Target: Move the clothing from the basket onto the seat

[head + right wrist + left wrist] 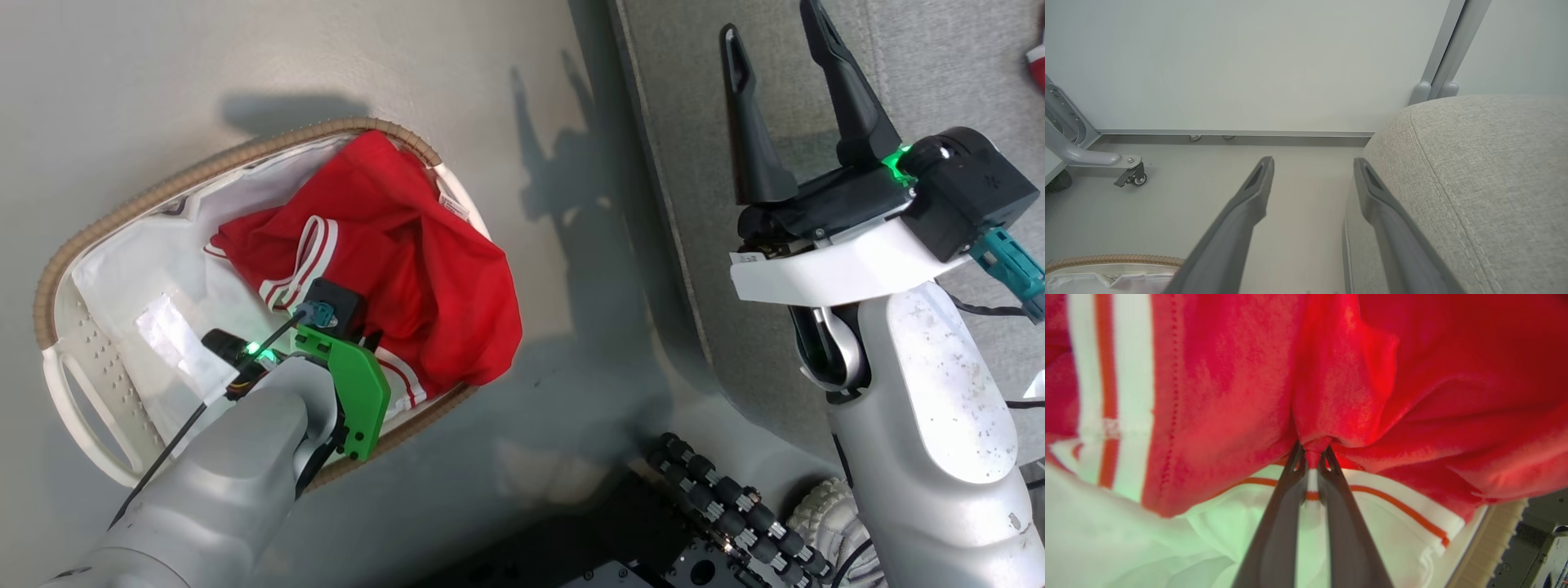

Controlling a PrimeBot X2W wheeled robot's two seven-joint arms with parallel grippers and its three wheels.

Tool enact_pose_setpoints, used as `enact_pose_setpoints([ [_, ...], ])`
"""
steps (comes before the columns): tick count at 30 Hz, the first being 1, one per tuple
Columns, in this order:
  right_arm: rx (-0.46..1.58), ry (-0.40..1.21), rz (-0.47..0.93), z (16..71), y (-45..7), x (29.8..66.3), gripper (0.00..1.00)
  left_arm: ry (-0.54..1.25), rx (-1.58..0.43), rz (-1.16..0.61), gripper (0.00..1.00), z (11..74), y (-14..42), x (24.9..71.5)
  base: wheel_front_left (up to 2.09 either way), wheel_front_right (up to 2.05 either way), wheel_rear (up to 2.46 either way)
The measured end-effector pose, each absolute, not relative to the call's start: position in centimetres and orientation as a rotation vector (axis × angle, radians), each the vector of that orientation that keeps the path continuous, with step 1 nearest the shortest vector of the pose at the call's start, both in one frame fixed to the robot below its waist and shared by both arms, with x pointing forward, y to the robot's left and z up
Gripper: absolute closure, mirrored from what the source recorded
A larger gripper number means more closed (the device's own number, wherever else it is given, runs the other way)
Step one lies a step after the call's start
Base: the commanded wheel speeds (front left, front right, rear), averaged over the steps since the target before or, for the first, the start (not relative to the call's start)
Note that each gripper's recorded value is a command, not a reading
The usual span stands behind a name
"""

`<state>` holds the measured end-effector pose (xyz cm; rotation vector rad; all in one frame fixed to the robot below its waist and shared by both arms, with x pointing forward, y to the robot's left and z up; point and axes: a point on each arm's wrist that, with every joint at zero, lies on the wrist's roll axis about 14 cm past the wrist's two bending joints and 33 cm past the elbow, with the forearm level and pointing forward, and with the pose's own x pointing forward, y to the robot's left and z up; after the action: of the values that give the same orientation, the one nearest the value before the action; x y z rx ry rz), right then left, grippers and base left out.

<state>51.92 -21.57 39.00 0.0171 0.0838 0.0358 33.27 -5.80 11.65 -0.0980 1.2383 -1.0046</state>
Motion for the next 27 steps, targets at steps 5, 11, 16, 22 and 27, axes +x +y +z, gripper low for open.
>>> enact_pose_setpoints([
  [5,0.02,0.061,0.036,40.3,-21.6,52.0,0.0,1.183,-0.128,-0.998,1.0,12.9,-6.4,33.9,0.0,0.0,0.0],
  [11,0.01,0.022,0.042,42.5,-21.4,51.7,0.0,1.121,-0.187,-0.983,1.0,15.7,-7.2,33.5,0.0,0.0,0.0],
  [16,0.009,0.002,0.041,44.0,-21.3,51.1,0.0,1.064,-0.225,-0.955,1.0,18.1,-7.3,33.6,0.0,0.0,0.0],
  [22,0.013,-0.029,0.047,46.0,-20.8,50.1,0.0,0.996,-0.242,-0.92,1.0,21.0,-7.0,34.2,0.0,0.0,0.0],
  [27,0.022,-0.047,0.047,47.3,-20.4,49.1,0.0,0.907,-0.272,-0.884,1.0,24.1,-7.2,36.1,0.0,0.0,0.0],
])
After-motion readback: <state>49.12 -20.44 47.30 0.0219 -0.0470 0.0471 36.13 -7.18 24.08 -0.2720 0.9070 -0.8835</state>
